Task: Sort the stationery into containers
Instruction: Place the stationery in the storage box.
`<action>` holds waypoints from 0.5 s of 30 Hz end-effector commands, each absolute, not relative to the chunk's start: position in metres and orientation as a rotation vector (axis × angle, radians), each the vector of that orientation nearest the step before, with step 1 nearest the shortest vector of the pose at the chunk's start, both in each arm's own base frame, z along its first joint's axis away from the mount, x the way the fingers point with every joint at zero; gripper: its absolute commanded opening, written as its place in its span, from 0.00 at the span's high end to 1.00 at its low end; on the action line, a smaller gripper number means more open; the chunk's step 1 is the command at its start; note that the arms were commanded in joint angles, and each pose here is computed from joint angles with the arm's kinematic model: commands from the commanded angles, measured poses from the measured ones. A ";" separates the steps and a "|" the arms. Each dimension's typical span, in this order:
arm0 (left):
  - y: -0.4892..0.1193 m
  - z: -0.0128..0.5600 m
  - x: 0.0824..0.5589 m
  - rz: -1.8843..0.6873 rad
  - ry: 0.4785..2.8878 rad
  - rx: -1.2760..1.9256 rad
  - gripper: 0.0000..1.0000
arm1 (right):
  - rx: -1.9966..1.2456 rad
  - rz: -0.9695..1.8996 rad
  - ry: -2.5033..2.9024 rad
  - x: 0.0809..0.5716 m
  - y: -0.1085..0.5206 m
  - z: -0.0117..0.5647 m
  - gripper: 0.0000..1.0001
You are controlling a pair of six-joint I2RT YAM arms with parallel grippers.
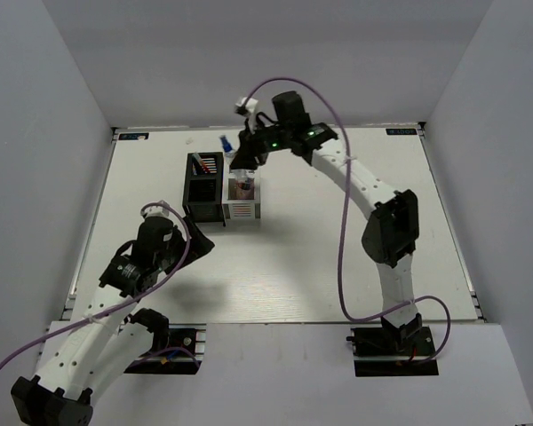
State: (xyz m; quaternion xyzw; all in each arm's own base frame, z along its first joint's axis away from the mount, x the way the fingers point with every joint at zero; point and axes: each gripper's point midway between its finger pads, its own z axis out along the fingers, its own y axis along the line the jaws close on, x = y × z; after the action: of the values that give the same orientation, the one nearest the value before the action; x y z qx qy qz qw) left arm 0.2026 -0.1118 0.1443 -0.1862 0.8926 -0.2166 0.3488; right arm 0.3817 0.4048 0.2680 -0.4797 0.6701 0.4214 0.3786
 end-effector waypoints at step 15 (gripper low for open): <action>-0.106 0.140 0.184 -0.557 2.359 -0.548 0.00 | -1.168 1.138 1.349 0.391 0.537 0.267 0.97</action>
State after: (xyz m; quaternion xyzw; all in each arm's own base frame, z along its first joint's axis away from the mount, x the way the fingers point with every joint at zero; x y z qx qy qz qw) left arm 0.1895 -0.1074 0.1381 -0.2057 0.8968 -0.2124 0.3290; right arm 0.3856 0.5214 0.2547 -0.4860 0.5868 0.4626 0.4533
